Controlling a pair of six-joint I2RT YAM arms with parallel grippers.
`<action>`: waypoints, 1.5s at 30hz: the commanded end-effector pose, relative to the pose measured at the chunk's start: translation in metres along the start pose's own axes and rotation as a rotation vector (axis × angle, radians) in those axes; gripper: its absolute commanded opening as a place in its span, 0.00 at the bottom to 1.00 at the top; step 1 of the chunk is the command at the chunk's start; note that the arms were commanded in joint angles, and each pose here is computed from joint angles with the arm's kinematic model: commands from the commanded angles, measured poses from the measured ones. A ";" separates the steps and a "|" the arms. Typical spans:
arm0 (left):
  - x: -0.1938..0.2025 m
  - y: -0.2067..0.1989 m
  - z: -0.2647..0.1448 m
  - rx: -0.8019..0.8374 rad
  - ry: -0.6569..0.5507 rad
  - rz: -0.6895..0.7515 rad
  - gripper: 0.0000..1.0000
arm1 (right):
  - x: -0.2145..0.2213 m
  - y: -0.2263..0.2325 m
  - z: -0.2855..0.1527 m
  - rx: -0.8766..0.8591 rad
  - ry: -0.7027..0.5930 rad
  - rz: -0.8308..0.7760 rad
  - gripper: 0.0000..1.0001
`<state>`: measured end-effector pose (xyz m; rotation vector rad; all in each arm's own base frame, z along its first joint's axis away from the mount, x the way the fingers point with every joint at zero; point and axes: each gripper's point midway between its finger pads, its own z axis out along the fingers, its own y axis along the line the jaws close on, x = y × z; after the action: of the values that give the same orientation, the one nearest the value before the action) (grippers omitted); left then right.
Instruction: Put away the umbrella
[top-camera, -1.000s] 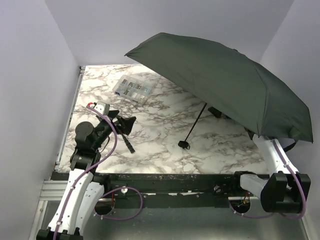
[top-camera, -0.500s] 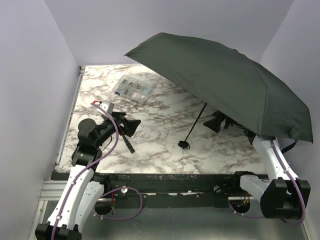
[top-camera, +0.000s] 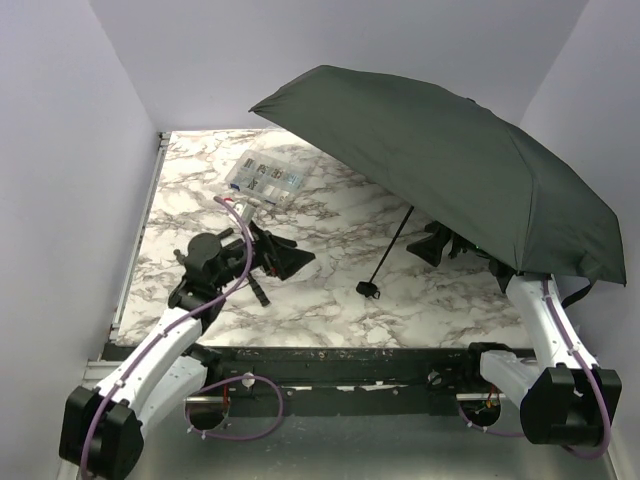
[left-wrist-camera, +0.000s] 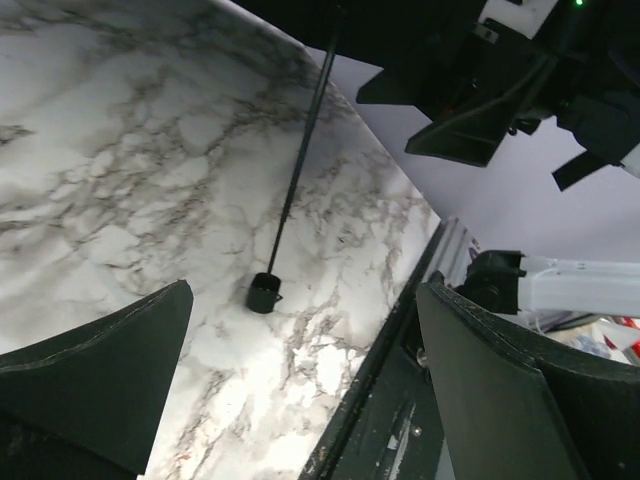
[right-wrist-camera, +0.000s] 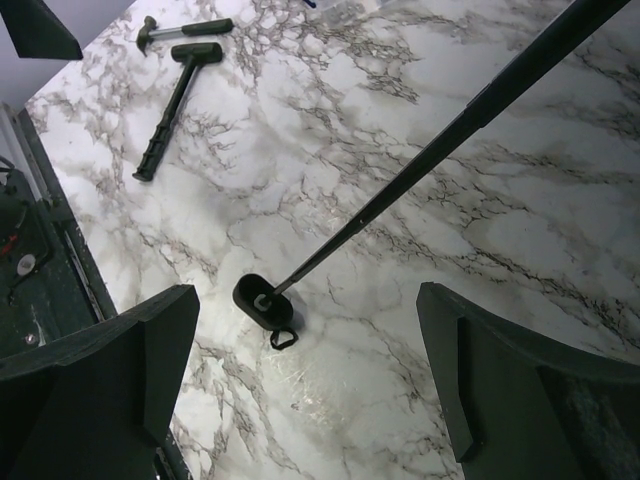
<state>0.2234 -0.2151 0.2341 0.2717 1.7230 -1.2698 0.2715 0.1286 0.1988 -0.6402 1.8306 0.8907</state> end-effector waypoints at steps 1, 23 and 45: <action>-0.004 -0.019 0.020 0.081 -0.005 0.012 0.99 | 0.000 -0.005 -0.001 0.027 -0.013 -0.008 1.00; 0.011 -0.049 0.161 0.303 0.224 0.165 0.95 | -0.005 0.000 0.000 -0.010 -0.029 0.044 1.00; 0.052 -0.041 0.275 0.319 0.346 0.095 0.65 | -0.018 -0.045 -0.022 0.228 -0.052 0.104 0.90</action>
<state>0.3220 -0.4661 0.2212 0.7691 1.7430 -1.4839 0.2978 0.0862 0.1987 -0.3898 1.9050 0.7483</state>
